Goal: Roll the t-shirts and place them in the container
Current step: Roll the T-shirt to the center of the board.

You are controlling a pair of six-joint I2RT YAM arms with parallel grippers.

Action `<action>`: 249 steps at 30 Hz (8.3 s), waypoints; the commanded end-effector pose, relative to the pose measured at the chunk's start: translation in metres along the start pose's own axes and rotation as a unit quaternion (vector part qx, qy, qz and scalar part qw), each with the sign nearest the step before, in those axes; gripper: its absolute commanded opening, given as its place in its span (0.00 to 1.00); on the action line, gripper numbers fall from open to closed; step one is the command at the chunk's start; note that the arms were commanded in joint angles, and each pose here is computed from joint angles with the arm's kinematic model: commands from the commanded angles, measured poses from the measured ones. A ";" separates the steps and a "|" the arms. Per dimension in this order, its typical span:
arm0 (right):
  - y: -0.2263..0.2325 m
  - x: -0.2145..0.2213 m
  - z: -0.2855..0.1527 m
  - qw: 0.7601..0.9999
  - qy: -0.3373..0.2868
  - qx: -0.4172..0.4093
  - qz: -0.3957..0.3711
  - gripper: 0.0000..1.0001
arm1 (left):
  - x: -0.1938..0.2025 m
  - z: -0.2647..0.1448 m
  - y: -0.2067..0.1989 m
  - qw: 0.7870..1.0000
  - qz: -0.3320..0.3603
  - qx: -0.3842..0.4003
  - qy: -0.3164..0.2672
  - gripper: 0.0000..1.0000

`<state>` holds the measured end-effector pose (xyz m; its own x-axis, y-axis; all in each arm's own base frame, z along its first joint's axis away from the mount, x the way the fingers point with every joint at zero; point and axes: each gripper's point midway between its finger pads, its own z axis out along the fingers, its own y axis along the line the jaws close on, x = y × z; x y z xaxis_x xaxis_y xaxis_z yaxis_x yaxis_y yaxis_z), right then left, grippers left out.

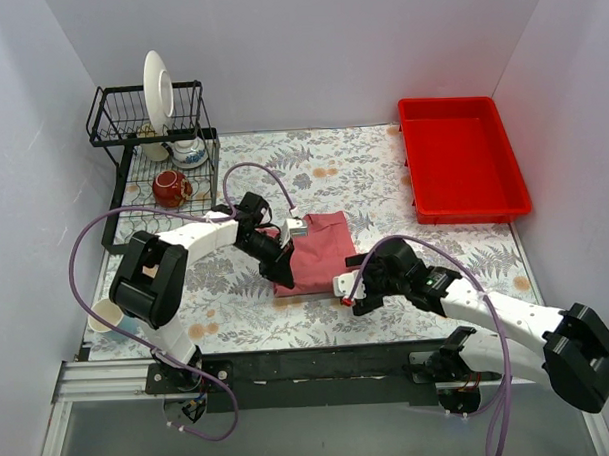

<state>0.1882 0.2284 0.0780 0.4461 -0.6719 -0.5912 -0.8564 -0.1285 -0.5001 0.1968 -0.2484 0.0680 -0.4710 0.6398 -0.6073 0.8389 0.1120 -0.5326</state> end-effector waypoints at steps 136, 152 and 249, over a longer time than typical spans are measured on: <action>-0.052 -0.001 0.064 0.999 -0.007 -0.010 -0.039 0.96 | -0.051 -0.036 0.013 0.997 0.040 0.020 -0.068 0.00; -0.060 0.026 0.066 0.996 0.076 -0.052 0.020 0.17 | 0.007 -0.054 0.014 0.988 0.101 -0.115 -0.027 0.60; -0.089 0.084 0.033 0.877 0.105 -0.314 0.348 0.99 | 0.003 0.016 0.058 0.995 -0.075 -0.043 -0.048 0.09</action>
<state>0.2257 0.2468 0.0535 -0.4709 -0.8331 -0.2902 -0.5908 0.0535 0.8050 0.2423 -0.2611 0.0456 -0.6305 0.4942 -0.5985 0.7597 0.2352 -0.6062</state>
